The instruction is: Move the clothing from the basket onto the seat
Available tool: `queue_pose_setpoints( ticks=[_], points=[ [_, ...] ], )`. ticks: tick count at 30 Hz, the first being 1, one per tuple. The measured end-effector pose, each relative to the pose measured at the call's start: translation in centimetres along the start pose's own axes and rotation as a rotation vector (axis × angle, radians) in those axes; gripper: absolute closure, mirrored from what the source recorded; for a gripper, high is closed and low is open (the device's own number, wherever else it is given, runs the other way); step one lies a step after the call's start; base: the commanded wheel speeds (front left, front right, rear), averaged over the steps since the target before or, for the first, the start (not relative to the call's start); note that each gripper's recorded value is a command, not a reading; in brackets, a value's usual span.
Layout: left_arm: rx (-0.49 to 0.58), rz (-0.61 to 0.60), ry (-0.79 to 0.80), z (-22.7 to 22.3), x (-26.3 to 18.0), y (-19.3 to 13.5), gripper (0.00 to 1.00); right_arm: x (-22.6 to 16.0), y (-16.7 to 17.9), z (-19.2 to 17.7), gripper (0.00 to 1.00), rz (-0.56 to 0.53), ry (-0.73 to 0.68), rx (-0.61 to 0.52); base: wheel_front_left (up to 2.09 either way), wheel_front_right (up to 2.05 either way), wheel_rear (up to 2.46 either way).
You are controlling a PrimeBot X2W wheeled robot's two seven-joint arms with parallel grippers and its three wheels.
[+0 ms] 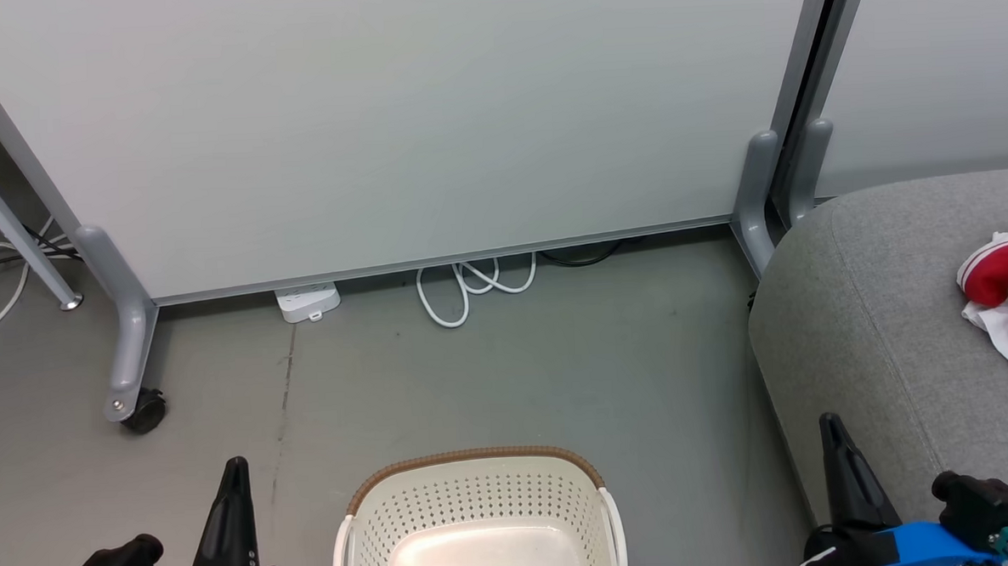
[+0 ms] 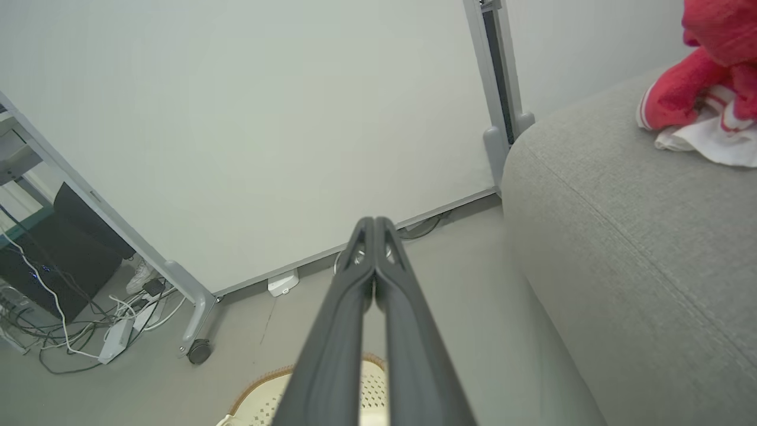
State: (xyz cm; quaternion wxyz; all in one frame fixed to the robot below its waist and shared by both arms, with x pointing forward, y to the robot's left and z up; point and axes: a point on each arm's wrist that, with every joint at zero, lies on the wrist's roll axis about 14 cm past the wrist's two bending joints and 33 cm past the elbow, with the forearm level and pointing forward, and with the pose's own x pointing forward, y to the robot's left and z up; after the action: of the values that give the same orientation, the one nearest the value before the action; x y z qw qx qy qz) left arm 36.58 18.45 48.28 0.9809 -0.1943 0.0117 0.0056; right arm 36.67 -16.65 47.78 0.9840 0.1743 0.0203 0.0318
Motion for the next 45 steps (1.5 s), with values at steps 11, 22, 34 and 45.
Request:
queue_pose_setpoints(
  ticks=[11,22,34,45],
  points=[
    [-0.196,0.037,0.010,0.1,0.2,0.7,1.00,0.2,-0.8,0.3,1.00,-0.044,0.002,0.202,0.00,0.00,0.00],
    [-0.354,0.051,0.014,0.3,0.5,0.9,1.00,0.6,-1.3,0.7,1.00,-0.066,-0.005,0.366,0.00,0.00,0.00],
    [-0.510,0.060,0.015,0.6,0.8,1.1,1.00,0.9,-1.6,1.2,1.00,-0.077,-0.013,0.522,0.00,0.00,0.00],
    [-0.636,0.058,0.015,0.8,1.1,1.1,1.00,1.1,-1.8,1.5,1.00,-0.082,-0.019,0.654,0.00,0.00,0.00]
  ],
)
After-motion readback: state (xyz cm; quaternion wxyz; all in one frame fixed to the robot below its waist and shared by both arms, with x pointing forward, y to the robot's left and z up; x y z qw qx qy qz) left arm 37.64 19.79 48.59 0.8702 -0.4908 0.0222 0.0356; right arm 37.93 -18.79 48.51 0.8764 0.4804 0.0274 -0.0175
